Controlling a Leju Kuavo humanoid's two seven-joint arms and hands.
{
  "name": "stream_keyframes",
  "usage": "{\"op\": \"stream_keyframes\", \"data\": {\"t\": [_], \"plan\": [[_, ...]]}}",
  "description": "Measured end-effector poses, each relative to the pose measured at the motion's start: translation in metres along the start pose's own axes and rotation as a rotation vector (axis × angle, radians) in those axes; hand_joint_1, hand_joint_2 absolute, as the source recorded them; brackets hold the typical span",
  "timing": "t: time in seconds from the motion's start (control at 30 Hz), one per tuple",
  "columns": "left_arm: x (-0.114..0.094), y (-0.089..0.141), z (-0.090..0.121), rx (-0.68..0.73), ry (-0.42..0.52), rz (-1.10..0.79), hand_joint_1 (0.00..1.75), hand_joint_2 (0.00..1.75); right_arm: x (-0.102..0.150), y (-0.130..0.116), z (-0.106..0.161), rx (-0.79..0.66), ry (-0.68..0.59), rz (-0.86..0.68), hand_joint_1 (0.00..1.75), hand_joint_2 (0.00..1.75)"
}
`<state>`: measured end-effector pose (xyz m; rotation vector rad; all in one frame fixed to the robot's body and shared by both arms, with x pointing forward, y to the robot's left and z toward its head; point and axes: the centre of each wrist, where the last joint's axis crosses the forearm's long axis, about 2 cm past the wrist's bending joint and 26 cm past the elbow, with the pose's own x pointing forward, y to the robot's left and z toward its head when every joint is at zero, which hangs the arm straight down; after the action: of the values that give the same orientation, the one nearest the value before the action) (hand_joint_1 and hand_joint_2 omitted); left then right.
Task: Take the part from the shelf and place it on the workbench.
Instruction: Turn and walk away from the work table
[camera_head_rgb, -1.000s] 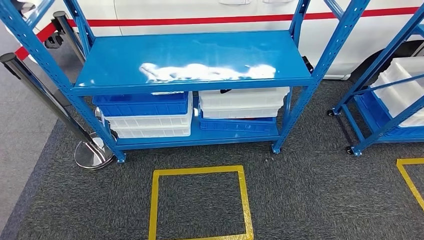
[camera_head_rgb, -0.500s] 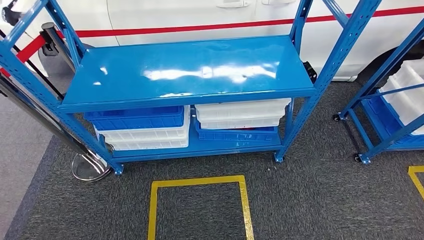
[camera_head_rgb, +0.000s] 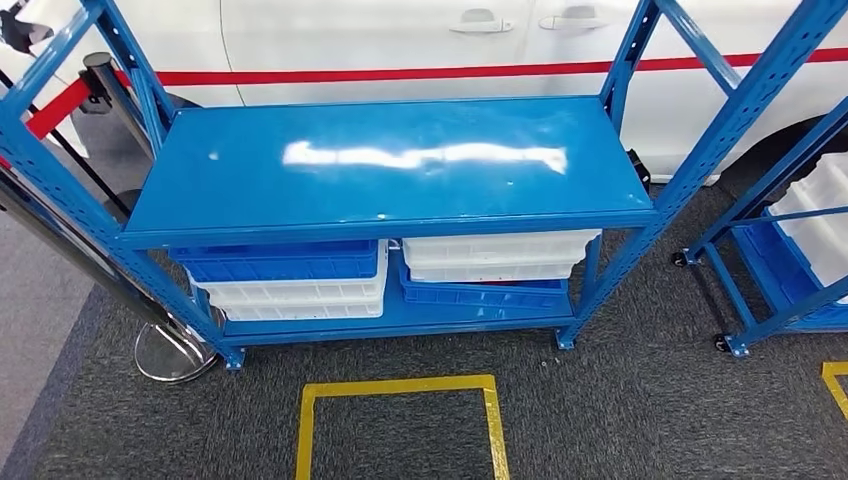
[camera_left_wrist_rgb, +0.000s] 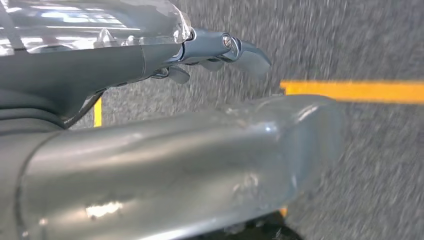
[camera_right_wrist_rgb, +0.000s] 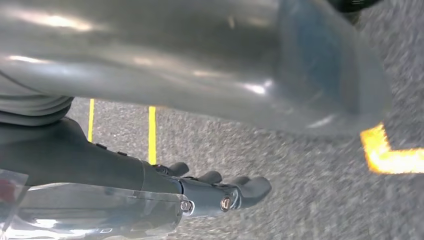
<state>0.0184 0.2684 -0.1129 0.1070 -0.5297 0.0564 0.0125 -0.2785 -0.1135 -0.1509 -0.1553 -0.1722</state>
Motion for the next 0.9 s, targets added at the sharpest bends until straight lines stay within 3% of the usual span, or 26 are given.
{"op": "stream_keyframes", "data": {"t": [0.83,0.9], "plan": [[0.0001,-0.0020,0.0003,0.015,0.011,-0.013,0.00,0.00,-0.0008,0.0022,0.0004,0.017,0.012,0.007,0.00,0.00],[-0.0009,-0.0020,0.0009,0.016,0.014,-0.012,0.00,0.00,-0.0003,0.0023,0.0004,0.016,0.012,0.005,0.00,0.87]]}}
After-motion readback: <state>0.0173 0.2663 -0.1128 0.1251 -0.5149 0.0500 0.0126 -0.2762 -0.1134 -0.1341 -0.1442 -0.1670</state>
